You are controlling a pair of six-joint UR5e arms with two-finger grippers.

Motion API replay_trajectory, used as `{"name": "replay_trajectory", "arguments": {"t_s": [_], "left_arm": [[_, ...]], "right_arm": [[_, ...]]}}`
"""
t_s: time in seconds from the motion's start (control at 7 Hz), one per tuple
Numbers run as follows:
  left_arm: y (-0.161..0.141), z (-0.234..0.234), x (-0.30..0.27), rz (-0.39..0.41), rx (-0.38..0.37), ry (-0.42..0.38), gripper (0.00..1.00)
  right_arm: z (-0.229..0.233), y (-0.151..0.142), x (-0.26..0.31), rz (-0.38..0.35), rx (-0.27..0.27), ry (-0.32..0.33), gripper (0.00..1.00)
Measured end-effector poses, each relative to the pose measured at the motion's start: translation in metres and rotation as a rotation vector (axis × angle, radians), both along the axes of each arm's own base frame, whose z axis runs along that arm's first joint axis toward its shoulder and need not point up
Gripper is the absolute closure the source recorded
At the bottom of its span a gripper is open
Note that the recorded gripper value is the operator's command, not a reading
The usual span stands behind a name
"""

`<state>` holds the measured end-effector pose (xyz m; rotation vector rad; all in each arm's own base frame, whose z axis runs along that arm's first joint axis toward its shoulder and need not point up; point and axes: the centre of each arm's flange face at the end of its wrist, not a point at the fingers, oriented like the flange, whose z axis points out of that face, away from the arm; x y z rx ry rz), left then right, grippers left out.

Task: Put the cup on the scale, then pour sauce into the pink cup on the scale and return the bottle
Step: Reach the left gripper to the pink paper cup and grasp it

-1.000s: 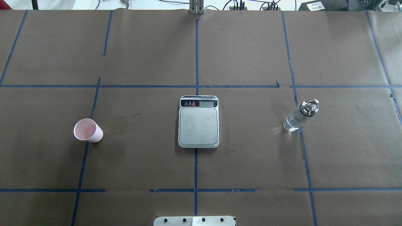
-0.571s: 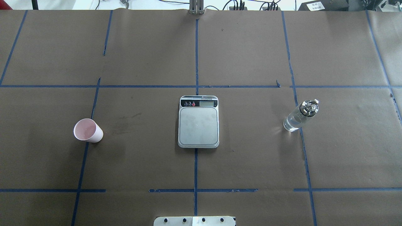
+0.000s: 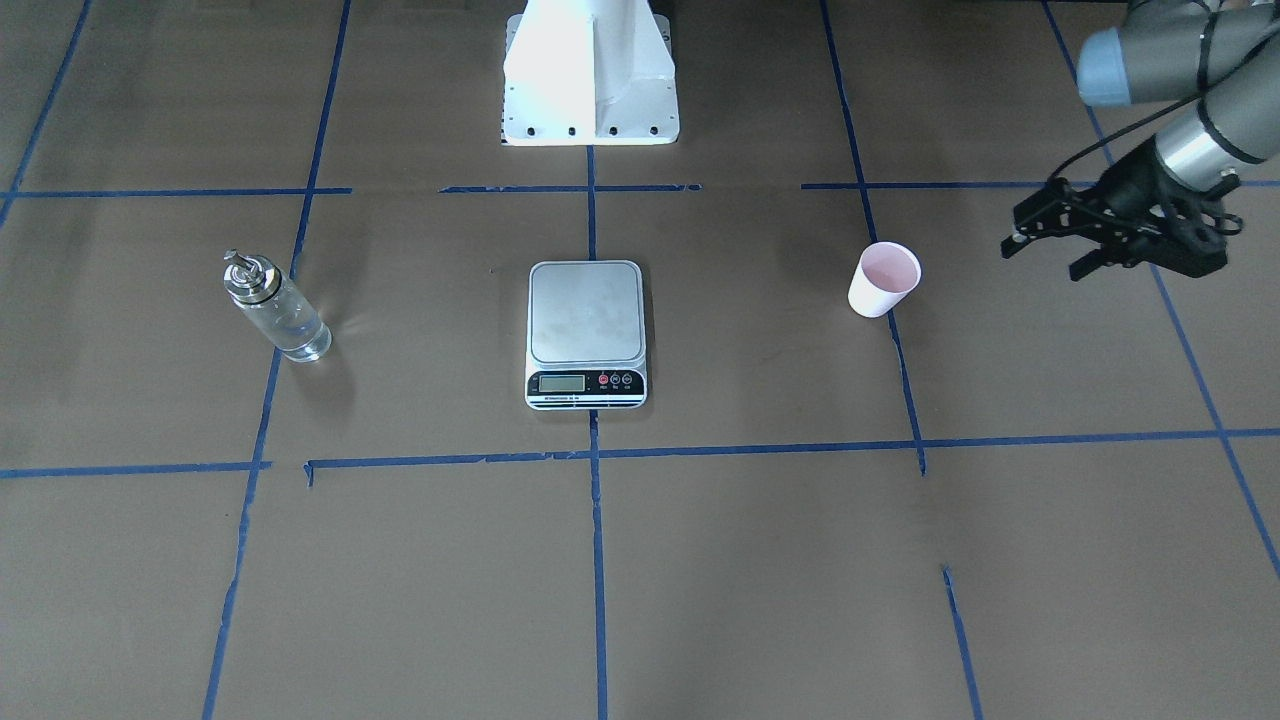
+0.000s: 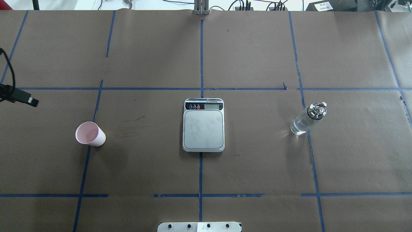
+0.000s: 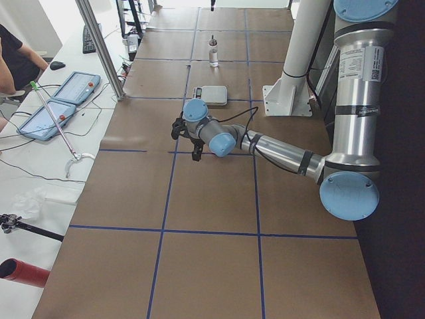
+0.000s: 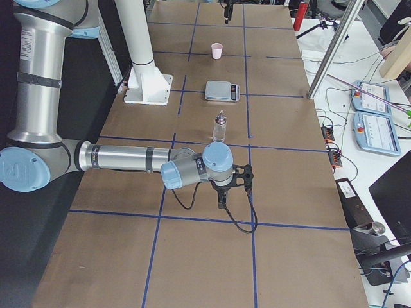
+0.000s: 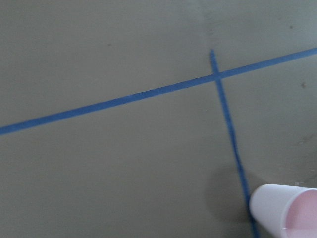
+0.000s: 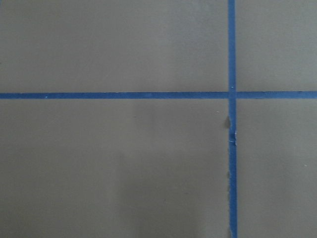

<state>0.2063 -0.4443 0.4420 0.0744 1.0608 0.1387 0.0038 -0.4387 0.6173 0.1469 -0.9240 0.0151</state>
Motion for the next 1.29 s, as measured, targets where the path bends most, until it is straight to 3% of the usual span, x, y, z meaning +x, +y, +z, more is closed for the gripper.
{"name": "replay_trajectory", "arguments": {"t_s": [0.14,0.43,0.71,1.0,1.14,1.29], "left_arm": [[0.019,-0.018,0.031,-0.008,-0.053,-0.002,0.01],[0.033,-0.014,0.061,-0.024,-0.082,-0.047,0.01],[0.030,0.003,0.071,-0.041,-0.114,-0.081,0.01],[0.027,0.012,0.080,-0.037,-0.135,-0.094,0.01],[0.025,0.014,0.090,-0.028,-0.139,-0.098,0.05],[0.025,0.015,0.098,-0.017,-0.140,-0.100,0.26]], "right_arm": [[-0.006,0.000,-0.017,-0.036,0.042,-0.010,0.00],[-0.017,0.000,-0.029,-0.056,0.108,-0.035,0.00],[-0.027,0.000,-0.042,-0.031,0.091,-0.073,0.00],[-0.032,0.004,-0.055,-0.039,0.110,-0.093,0.00],[-0.031,0.007,-0.058,-0.044,0.114,-0.097,0.00],[-0.030,0.009,-0.059,-0.048,0.114,-0.100,0.00]]}}
